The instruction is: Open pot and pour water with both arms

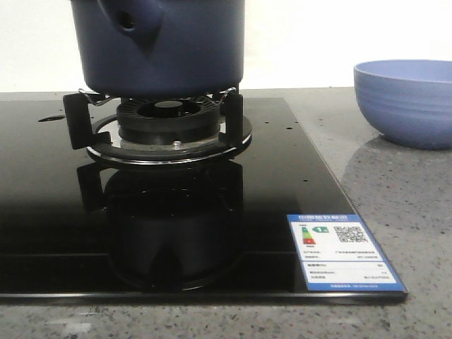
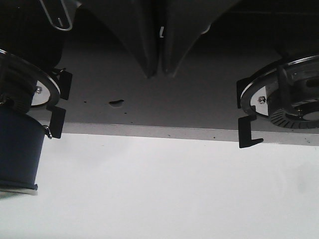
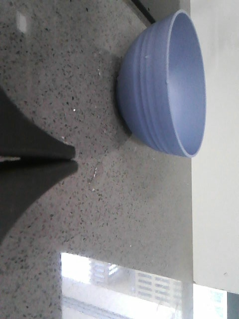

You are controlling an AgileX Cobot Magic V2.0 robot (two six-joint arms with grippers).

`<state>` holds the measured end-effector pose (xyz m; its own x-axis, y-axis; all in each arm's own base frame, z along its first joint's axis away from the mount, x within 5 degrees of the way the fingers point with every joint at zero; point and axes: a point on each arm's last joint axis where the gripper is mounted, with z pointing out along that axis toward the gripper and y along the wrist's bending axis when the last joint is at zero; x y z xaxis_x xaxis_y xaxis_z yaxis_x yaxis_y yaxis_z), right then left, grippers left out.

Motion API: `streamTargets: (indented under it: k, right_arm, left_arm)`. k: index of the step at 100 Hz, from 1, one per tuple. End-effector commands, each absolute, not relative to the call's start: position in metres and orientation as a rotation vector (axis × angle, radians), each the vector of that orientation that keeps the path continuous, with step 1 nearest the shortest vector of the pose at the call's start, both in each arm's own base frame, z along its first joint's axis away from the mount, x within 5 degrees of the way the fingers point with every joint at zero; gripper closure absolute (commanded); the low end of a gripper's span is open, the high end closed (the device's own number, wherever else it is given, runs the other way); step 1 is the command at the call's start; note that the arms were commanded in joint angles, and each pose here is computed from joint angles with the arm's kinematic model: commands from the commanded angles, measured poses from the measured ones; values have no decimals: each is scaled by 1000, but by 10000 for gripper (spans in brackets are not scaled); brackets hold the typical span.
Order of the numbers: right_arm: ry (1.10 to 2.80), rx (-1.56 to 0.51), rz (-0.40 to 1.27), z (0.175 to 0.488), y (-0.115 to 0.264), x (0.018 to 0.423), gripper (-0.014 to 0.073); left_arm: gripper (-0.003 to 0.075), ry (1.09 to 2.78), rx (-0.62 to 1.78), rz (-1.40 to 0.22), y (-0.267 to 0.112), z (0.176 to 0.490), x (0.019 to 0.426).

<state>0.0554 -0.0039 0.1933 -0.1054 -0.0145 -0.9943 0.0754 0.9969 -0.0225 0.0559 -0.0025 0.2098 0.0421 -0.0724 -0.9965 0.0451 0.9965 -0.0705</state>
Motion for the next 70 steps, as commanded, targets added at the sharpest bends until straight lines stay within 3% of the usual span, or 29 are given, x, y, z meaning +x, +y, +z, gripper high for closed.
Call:
streamTargets:
  k: [1, 20, 33, 70]
  right_arm:
    - [1579, 44, -91, 195, -5, 56, 657]
    - [1555, 50, -87, 197, -5, 56, 657]
    - [1537, 128, 2, 199, -4, 56, 657]
    - [1516, 416, 353, 197, -1, 56, 657]
  left_arm:
    - [741, 1460, -28, -97, -2, 206, 55]
    - [741, 1448, -30, -98, -2, 207, 55]
    - [741, 1433, -45, -112, -2, 209, 55]
    - [741, 1423, -373, -457, -1, 207, 55]
